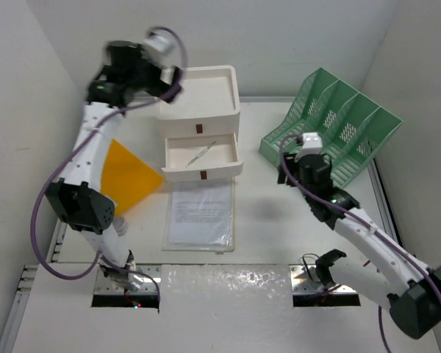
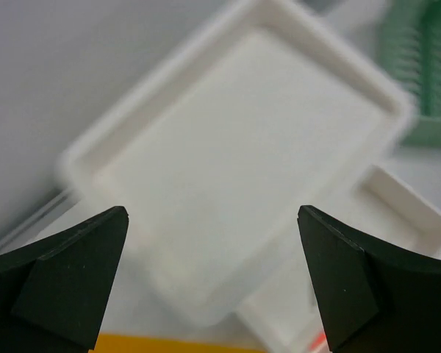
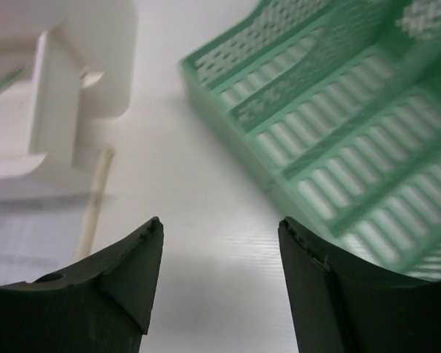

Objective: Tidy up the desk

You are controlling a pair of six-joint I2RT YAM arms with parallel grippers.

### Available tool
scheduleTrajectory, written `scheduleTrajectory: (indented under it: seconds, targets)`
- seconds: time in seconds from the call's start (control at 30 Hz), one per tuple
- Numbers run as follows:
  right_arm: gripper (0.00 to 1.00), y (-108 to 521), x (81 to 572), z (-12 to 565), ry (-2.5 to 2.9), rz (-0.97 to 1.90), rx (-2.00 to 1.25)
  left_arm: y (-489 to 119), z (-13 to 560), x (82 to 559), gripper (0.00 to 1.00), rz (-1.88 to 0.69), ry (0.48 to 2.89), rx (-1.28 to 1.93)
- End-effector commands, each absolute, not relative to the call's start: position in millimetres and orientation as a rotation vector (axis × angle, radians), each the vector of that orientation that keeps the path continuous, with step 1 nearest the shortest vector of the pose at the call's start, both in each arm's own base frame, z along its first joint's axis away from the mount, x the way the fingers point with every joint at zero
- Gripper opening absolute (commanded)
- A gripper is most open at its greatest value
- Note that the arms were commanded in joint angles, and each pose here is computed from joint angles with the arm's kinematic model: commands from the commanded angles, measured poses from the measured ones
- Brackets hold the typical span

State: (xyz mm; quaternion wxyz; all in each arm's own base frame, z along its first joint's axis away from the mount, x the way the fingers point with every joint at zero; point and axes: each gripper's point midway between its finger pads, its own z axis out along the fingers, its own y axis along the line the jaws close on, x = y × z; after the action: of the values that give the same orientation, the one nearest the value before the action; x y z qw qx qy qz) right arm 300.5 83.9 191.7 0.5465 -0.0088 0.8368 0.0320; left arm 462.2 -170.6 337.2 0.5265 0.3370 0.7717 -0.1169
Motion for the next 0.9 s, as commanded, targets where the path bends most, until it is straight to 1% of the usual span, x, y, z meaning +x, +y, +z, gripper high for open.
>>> scheduleTrajectory:
  seconds: [0.0, 0.03, 0.07, 0.1, 0.13, 0.17, 0.23, 0.33, 0.43, 0.53, 0.63, 0.67, 0.7, 0.73, 0.77, 0.8, 0.83, 0.87]
  targets:
    - [0.61, 143.7, 314.8, 202.7, 1.822, 0.279, -0.019, -106.3, 385.7, 473.2, 1.0, -0.475, 1.824, 0.49]
    - [0.6, 169.9, 309.4, 196.4, 1.814, 0.279, -0.1, -88.6, 381.5, 480.0, 1.0, -0.467, 1.845, 0.435]
    - [0.58, 177.1, 315.4, 208.1, 1.748, 0.266, -0.073, -79.1, 371.5, 488.3, 1.0, -0.464, 1.867, 0.406]
    - [0.58, 189.0, 314.7, 207.0, 1.735, 0.262, -0.102, -69.2, 366.1, 494.6, 0.99, -0.45, 1.874, 0.379]
    - [0.57, 212.4, 310.5, 194.7, 1.748, 0.274, -0.155, -62.8, 359.6, 501.0, 1.0, -0.428, 1.888, 0.351]
    - [0.57, 223.5, 314.0, 202.0, 1.705, 0.299, -0.133, -61.2, 350.8, 507.4, 0.99, -0.429, 1.902, 0.339]
    - [0.56, 248.7, 309.1, 196.1, 1.694, 0.334, -0.15, -58.5, 343.8, 515.5, 0.99, -0.433, 1.904, 0.328]
    - [0.54, 291.4, 312.4, 169.4, 1.724, 0.34, -0.203, -58.3, 336.8, 521.0, 1.0, -0.451, 1.909, 0.323]
    - [0.54, 316.7, 313.8, 145.1, 1.777, 0.353, -0.218, -59.1, 333.4, 519.9, 1.0, -0.453, 1.898, 0.327]
    - [0.55, 333.9, 320.0, 129.2, 1.81, 0.386, -0.186, -46.1, 304.5, 534.1, 1.0, -0.383, 1.944, 0.278]
    - [0.57, 354.3, 331.6, 131.6, 1.814, 0.386, -0.226, -43.0, 287.9, 534.6, 1.0, -0.362, 1.967, 0.286]
    - [0.58, 357.6, 336.0, 120.4, 1.834, 0.36, -0.249, -43.5, 275.9, 534.4, 1.0, -0.361, 1.974, 0.288]
    - [0.58, 366.0, 340.2, 125.7, 1.828, 0.374, -0.255, -43.7, 273.4, 533.8, 0.99, -0.36, 1.971, 0.292]
    - [0.58, 365.1, 345.9, 124.3, 1.83, 0.368, -0.243, -44.4, 265.7, 533.4, 0.97, -0.367, 1.98, 0.293]
    - [0.57, 365.4, 349.8, 120.4, 1.834, 0.363, -0.234, -46.1, 258.1, 534.3, 0.89, -0.38, 1.991, 0.304]
    - [0.56, 366.9, 355.4, 124.1, 1.823, 0.375, -0.216, -46.8, 253.4, 534.8, 0.84, -0.388, 2.0, 0.305]
    - [0.55, 362.3, 363.0, 124.4, 1.822, 0.373, -0.187, -48.0, 248.7, 534.0, 0.72, -0.398, 2.01, 0.309]
    - [0.55, 361.9, 368.8, 124.5, 1.822, 0.371, -0.176, -51.0, 245.9, 532.3, 0.67, -0.419, 2.012, 0.318]
